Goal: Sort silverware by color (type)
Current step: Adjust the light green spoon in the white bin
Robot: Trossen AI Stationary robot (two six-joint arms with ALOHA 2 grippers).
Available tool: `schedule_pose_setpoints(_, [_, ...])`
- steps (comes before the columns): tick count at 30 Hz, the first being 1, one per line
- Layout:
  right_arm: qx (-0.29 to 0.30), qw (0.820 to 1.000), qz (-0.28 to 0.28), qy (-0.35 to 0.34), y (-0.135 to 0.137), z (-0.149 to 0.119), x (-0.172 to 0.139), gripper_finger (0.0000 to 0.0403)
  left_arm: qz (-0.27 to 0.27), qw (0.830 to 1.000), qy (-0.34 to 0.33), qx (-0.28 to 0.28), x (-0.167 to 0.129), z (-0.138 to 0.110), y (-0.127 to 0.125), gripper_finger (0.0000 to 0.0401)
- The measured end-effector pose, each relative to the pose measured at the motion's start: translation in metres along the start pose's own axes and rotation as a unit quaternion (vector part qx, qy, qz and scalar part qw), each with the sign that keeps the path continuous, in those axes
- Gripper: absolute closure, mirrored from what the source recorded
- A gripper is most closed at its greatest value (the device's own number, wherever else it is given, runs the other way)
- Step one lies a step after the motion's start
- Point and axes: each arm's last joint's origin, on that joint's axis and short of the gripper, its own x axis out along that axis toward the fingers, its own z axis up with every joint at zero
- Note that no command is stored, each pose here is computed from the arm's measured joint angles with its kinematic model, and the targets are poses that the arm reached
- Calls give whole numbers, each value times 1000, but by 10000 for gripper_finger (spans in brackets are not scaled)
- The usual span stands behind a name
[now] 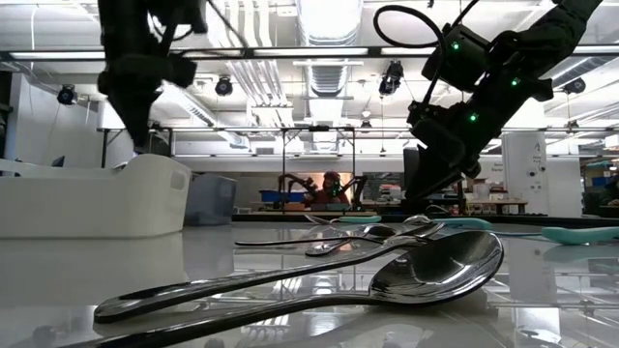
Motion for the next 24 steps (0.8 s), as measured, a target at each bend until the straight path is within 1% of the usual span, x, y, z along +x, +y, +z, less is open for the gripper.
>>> schedule_pose_setpoints(2, [4, 1000, 0, 0, 0, 0, 0, 268, -17, 1000, -23, 7, -2, 2, -5, 356])
schedule_pose_setpoints(4, [10, 1000, 0, 0, 0, 0, 0, 268, -21, 999, -27, 10, -1, 3, -8, 356])
schedule_pose_setpoints(8, [18, 1000, 0, 1, 0, 0, 0, 268, -8, 1000, -5, 1, 8, 1, -15, 356])
schedule_pose_setpoints(16, [18, 1000, 0, 1, 0, 0, 0, 268, 24, 999, 43, 21, 40, -1, -28, 363])
schedule_pose_setpoints(21, [17, 1000, 0, 2, 0, 0, 0, 268, 40, 997, 65, 26, 52, -6, -29, 363])
schedule_pose_setpoints(24, [17, 1000, -1, 2, 0, 0, 0, 268, 49, 996, 75, 9, 56, -11, -27, 363])
